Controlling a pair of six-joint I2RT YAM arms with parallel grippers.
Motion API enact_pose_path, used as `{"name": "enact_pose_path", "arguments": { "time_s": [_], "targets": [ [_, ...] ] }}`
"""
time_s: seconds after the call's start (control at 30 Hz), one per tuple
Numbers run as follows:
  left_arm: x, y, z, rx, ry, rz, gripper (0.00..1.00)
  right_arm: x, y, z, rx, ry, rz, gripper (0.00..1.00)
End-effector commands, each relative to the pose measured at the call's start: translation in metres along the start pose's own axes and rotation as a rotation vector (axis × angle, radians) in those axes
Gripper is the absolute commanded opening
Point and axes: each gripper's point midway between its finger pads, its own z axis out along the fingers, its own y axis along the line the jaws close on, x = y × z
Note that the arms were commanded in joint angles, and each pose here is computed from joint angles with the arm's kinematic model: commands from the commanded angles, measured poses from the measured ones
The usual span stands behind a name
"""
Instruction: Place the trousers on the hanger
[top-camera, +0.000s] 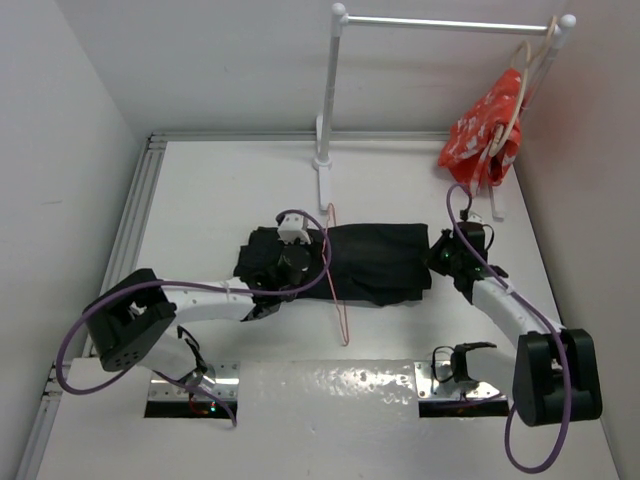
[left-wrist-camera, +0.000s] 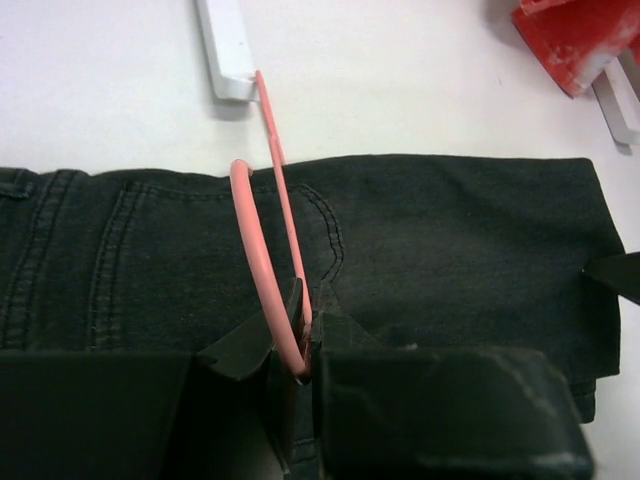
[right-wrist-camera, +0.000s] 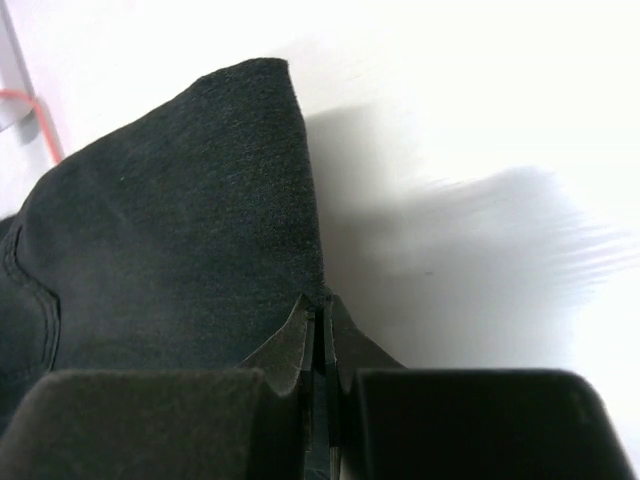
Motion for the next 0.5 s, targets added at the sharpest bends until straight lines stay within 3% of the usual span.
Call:
{"name": "enact_pose_path", "arguments": {
  "time_s": [0.0,0.47],
  "targets": [
    [-0.026,-0.026,0.008,0.055,-0.037,0.016,0.0,-0.023,-0.019,-0.004,0.082,-0.093,0.011,0.0],
    [-0.043,-0.06,0.021,0.098,-0.068,0.033,0.0,-0.01,-0.034,0.005,0.126,-0.041,0.045,0.0]
  ]
}}
